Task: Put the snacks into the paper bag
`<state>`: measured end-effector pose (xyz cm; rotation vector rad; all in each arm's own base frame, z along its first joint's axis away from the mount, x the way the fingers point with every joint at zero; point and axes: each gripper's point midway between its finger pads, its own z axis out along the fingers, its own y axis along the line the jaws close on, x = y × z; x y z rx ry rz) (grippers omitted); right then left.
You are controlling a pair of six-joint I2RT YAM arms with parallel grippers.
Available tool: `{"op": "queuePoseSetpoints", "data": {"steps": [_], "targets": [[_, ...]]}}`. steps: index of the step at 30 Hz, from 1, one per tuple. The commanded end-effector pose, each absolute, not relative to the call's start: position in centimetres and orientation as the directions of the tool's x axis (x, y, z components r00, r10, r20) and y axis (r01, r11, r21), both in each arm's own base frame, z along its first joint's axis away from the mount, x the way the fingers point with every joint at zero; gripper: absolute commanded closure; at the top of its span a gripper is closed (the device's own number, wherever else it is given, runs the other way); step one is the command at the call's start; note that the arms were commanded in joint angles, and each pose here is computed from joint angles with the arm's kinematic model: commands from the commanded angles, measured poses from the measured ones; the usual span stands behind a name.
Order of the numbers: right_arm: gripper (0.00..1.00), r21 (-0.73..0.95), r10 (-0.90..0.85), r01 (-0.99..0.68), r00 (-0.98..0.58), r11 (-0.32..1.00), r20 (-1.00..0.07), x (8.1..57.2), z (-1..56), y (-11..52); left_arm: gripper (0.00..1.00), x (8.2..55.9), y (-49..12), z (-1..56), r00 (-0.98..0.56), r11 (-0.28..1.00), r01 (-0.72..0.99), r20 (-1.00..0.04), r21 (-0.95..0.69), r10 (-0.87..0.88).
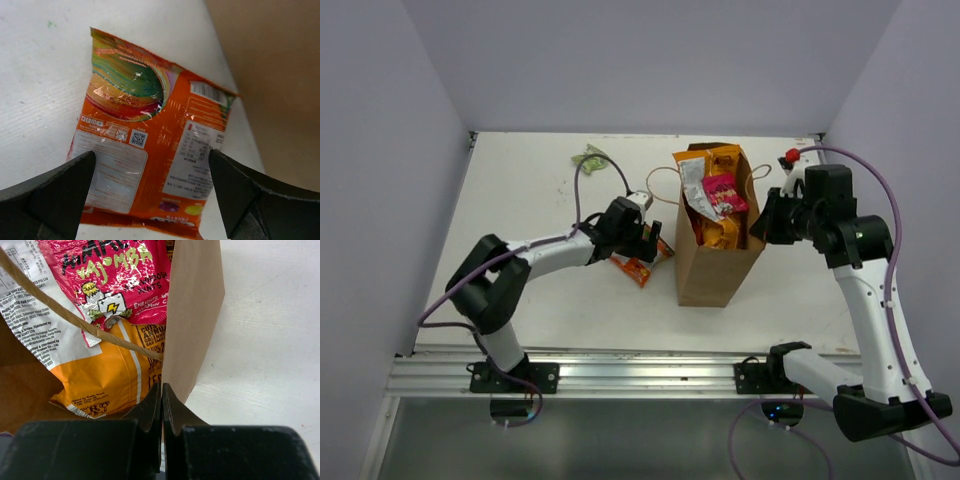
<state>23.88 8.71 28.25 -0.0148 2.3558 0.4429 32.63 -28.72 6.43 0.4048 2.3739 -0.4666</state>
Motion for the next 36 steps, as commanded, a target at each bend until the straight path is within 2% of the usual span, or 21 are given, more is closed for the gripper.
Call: {"op": "queuePoseSetpoints", "data": {"steps": [1,2,4,5,6,7,8,11,13,16,18,20,21,23,24,29,33,36], "targets": [[1.00,0.324,0.123,-0.158,-0.705,0.933,-0.698,23.2,29.7,8.9,0.00,33.5,-29.3,4.5,-0.718,0.884,0.429,-0.663,-0.184,0.211],[1.00,0.324,0.125,-0.157,-0.702,0.933,-0.701,23.2,29.8,8.9,0.00,33.5,-29.1,3.8,-0.726,0.891,0.421,-0.651,-0.169,0.219],[1.00,0.319,0.124,-0.155,-0.701,0.935,-0.702,23.2,29.9,8.8,0.09,33.4,-28.6,2.3,-0.744,0.901,0.412,-0.620,-0.135,0.248],[1.00,0.319,0.124,-0.155,-0.700,0.935,-0.703,23.2,29.9,8.8,0.35,33.3,-28.3,1.6,-0.752,0.906,0.406,-0.607,-0.121,0.256],[1.00,0.319,0.123,-0.157,-0.699,0.935,-0.704,23.3,30.0,8.8,0.49,33.2,-28.2,1.4,-0.752,0.908,0.405,-0.604,-0.109,0.263],[1.00,0.321,0.125,-0.156,-0.700,0.934,-0.704,23.3,30.0,8.8,0.67,33.1,-28.2,1.4,-0.754,0.908,0.405,-0.599,-0.101,0.270],[1.00,0.321,0.124,-0.156,-0.701,0.934,-0.702,23.4,29.9,8.9,1.00,33.4,-27.7,1.6,-0.750,0.919,0.387,-0.605,-0.076,0.266],[1.00,0.323,0.122,-0.160,-0.704,0.933,-0.700,23.5,29.9,9.0,1.00,34.3,-26.7,4.0,-0.720,0.940,0.339,-0.652,-0.031,0.238],[1.00,0.327,0.123,-0.161,-0.706,0.931,-0.698,23.6,29.8,9.1,1.00,35.2,-24.5,6.0,-0.708,0.968,0.249,-0.675,0.035,0.207],[1.00,0.328,0.124,-0.160,-0.707,0.931,-0.696,23.7,29.9,9.1,1.00,38.1,-20.8,13.6,-0.633,0.997,0.064,-0.771,0.039,0.071],[1.00,0.328,0.121,-0.164,-0.706,0.930,-0.698,23.7,29.9,9.1,1.00,40.4,-19.6,22.4,-0.484,1.000,0.009,-0.875,-0.022,-0.015],[1.00,0.329,0.121,-0.165,-0.707,0.930,-0.697,23.8,29.8,9.1,1.00,41.0,-20.5,29.1,-0.362,0.994,0.087,-0.932,-0.065,-0.029],[1.00,0.328,0.116,-0.169,-0.710,0.930,-0.694,23.8,29.6,9.2,1.00,41.5,-21.7,35.0,-0.252,0.980,0.146,-0.963,-0.132,-0.092],[1.00,0.334,0.118,-0.172,-0.712,0.927,-0.692,23.9,29.6,9.3,1.00,41.0,-24.3,40.1,-0.177,0.945,0.278,-0.976,-0.172,-0.126],[1.00,0.337,0.118,-0.177,-0.709,0.925,-0.695,24.0,29.6,9.4,1.00,40.5,-25.2,44.6,-0.107,0.921,0.336,-0.979,-0.198,-0.171],[1.00,0.342,0.120,-0.178,-0.710,0.923,-0.694,24.2,29.6,9.6,1.00,35.9,-33.6,49.7,-0.075,0.746,0.631,-0.974,-0.212,-0.213],[1.00,0.338,0.118,-0.178,-0.708,0.924,-0.696,24.2,29.7,9.5,1.00,32.1,-39.2,46.8,-0.177,0.595,0.765,-0.969,-0.247,-0.174],[1.00,0.337,0.117,-0.180,-0.707,0.924,-0.698,24.1,29.8,9.5,1.00,30.6,-42.7,41.8,-0.278,0.523,0.806,-0.957,-0.278,-0.079]]}}
